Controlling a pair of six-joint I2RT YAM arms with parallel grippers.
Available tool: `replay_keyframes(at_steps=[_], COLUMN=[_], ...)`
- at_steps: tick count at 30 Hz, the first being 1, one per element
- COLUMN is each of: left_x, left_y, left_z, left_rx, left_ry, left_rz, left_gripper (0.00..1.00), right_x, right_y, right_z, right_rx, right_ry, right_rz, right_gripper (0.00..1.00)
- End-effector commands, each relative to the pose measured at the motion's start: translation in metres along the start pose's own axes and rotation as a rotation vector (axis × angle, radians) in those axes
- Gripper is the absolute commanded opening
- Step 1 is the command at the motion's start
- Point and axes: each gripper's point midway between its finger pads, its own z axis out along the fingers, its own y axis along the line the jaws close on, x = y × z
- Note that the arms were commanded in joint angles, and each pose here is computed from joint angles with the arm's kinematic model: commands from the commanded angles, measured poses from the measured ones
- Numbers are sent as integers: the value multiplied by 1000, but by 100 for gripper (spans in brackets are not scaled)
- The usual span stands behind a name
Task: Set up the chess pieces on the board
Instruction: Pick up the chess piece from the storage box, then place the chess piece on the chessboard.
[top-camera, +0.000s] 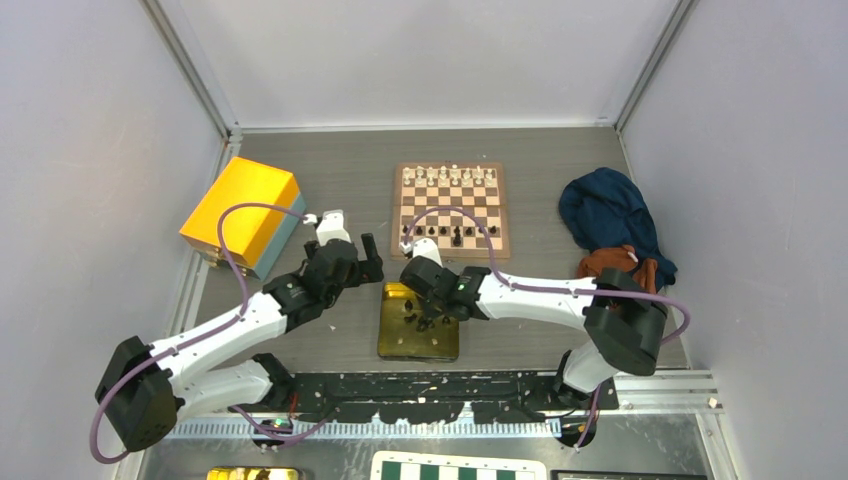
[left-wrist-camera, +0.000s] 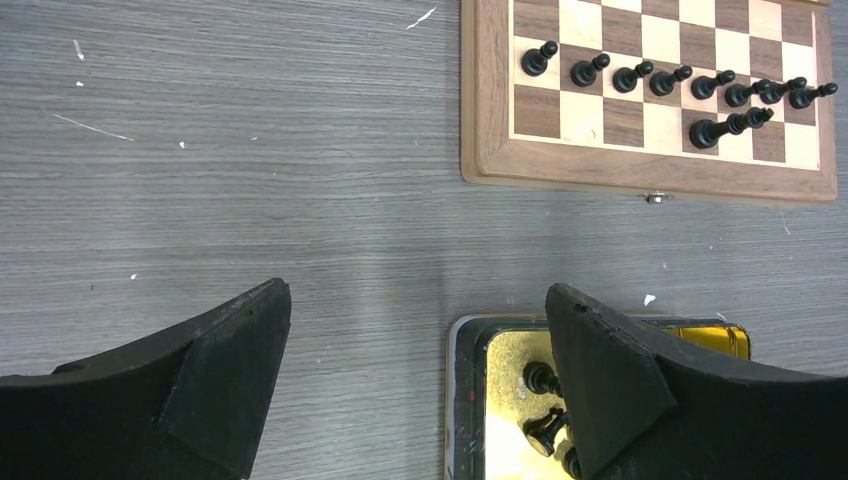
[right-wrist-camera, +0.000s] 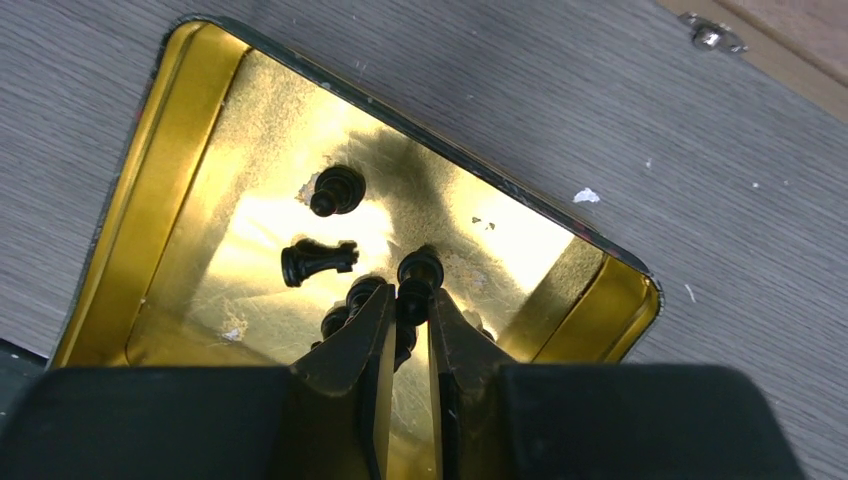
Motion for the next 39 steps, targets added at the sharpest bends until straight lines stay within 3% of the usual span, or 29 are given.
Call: replay_keyframes(at_steps=[1, 18, 39], left_x=[-16, -21, -21], left_y=[-6, -9, -11], left_z=[-3, -4, -1], left_rx=[19, 25, 24], left_ry=[-58, -63, -66], left_rz=[-39, -30, -20], left_gripper=[100, 100, 100], right_x=[-39, -97, -145], right_y=[7, -13, -84], right_z=[-27, -63, 5], right_rx=[-25, 56, 112], right_ry=[-111, -222, -138], right_rz=[22, -10, 83], right_gripper=[1, 1, 1])
